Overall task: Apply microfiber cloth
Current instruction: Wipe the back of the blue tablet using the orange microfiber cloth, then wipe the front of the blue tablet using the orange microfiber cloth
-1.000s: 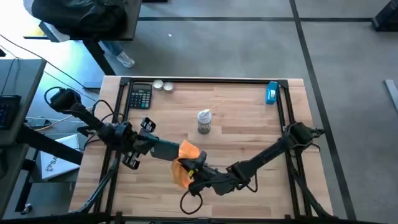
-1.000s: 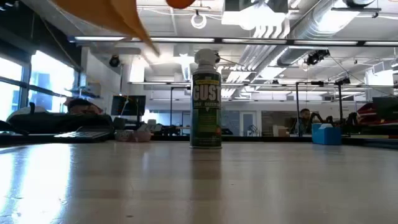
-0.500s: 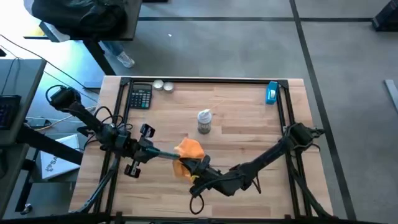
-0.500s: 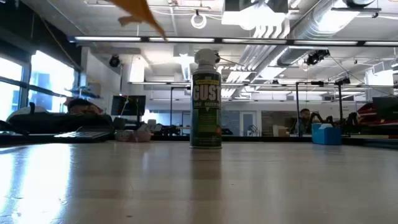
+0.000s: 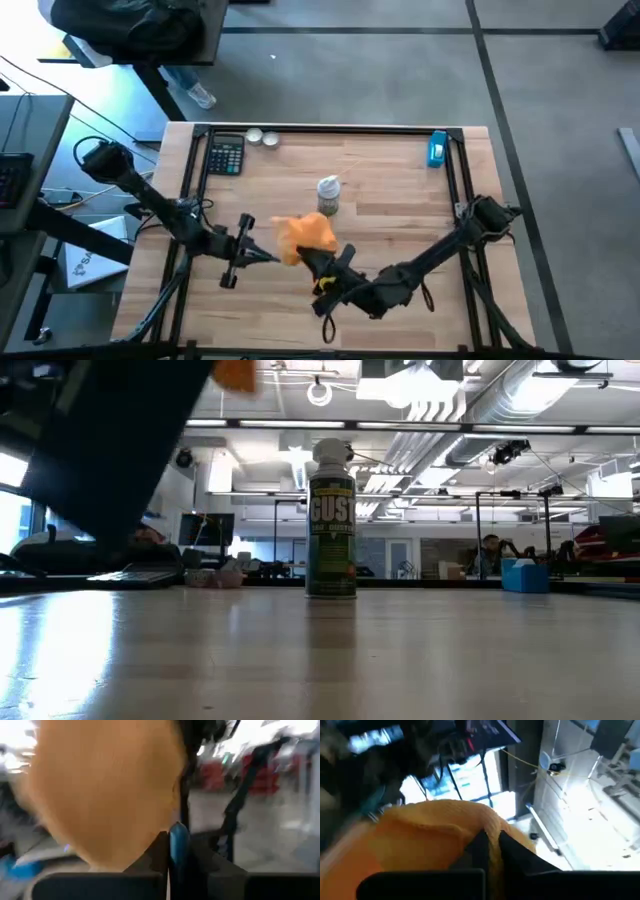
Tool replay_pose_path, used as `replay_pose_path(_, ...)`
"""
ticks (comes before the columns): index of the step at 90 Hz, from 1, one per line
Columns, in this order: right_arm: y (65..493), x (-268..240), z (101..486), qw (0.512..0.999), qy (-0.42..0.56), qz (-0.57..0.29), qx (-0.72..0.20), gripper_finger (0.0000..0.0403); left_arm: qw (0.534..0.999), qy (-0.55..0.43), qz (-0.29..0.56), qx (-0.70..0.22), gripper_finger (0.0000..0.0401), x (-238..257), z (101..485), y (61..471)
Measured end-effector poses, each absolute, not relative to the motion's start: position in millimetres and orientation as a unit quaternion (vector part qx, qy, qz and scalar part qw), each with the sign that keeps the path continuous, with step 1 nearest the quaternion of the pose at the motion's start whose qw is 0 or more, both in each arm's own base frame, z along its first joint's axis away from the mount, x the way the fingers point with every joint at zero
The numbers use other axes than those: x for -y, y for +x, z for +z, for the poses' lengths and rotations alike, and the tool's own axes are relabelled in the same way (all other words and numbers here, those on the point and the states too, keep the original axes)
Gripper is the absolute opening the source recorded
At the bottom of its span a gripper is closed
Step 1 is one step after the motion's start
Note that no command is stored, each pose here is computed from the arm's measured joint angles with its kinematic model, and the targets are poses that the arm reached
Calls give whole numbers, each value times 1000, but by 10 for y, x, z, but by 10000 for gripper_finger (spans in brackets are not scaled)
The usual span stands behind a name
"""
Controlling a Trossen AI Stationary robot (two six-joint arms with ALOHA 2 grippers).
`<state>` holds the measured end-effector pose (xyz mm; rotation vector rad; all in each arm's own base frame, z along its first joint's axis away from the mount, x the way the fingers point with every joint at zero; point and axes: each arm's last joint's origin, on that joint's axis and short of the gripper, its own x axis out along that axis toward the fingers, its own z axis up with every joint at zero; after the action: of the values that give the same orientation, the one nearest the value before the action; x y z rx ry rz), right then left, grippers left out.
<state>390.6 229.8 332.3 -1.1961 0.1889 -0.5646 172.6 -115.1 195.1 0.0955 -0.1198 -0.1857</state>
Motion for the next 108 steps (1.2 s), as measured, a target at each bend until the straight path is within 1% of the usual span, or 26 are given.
replay_pose_path(4,3912,-2283,3315,791,-547,-259,-93,0,994,55,-83,50,15,1140,1915,1742)
replay_pose_path(14,3947,-2267,3195,787,-551,-246,-129,0,993,69,-70,67,15,1137,1948,1795)
replay_pose_path(21,3967,-2247,3104,790,-542,-246,-152,0,990,115,-74,43,15,1141,1860,1817)
replay_pose_path(34,3939,-2236,3031,806,-515,-237,-172,0,976,191,-98,39,14,1193,1784,1838)
replay_pose_path(47,3906,-2219,2905,835,-469,-214,-191,0,953,284,-106,9,14,1247,1618,1882)
replay_pose_path(56,3900,-2163,2789,862,-422,-184,-212,0,936,335,-109,-24,14,1316,1517,1998)
replay_pose_path(63,3897,-2097,2713,889,-365,-147,-234,0,923,367,-107,-49,14,1390,1455,2125)
replay_pose_path(72,3879,-1981,2664,911,-286,-123,-269,0,906,404,-88,-91,14,1480,1368,2280)
replay_pose_path(81,3811,-1871,2659,916,-227,-127,-307,0,894,426,-78,-113,14,1600,1326,2423)
replay_pose_path(95,3693,-1682,2628,901,-152,-150,-377,0,874,453,-104,-145,17,1774,1217,2565)
replay_pose_path(102,3679,-1617,2571,891,-122,-142,-413,0,877,441,-127,-143,23,1855,1187,2604)
replay_pose_path(108,3717,-1597,2506,888,-104,-121,-432,0,888,410,-157,-138,29,1897,1167,2622)
